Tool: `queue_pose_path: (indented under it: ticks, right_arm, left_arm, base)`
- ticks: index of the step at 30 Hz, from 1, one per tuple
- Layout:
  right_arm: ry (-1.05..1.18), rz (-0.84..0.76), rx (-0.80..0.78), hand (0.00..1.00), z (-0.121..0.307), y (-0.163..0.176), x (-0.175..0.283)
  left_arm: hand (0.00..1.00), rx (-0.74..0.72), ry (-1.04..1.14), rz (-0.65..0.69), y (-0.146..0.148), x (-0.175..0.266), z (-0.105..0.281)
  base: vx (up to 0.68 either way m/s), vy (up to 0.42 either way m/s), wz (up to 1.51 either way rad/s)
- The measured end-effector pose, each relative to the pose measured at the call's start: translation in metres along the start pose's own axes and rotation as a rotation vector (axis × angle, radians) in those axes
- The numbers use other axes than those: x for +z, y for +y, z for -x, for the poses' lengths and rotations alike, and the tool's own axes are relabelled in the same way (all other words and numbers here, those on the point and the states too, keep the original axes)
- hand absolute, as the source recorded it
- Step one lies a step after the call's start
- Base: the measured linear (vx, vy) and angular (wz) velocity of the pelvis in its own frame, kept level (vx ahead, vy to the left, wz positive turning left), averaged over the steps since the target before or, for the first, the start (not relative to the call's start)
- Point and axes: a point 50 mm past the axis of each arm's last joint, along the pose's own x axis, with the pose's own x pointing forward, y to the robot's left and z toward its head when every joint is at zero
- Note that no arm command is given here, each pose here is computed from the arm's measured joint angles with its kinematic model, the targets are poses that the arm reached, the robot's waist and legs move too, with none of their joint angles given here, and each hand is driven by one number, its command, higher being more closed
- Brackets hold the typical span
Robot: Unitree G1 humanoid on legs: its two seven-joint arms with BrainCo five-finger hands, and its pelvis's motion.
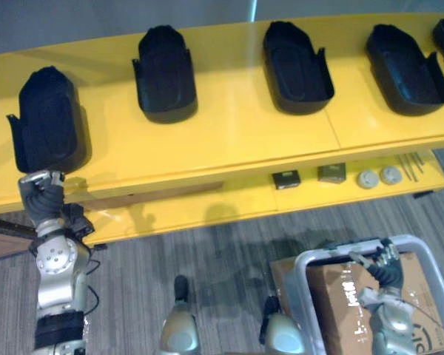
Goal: Walk over and take plastic housings, then place them on the shelf
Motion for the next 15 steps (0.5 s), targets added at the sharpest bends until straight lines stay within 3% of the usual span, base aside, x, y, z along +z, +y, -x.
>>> queue_pose_path:
  ticks: [15]
  right_arm:
    - [-0.034,0.002,-0.007,0.00,-0.009,-0.003,0.011]
  left_arm:
    - [1.00,0.125,-0.017,-0.024,0.020,0.015,-0.049]
  base:
    - [0.00,0.005,-0.05]
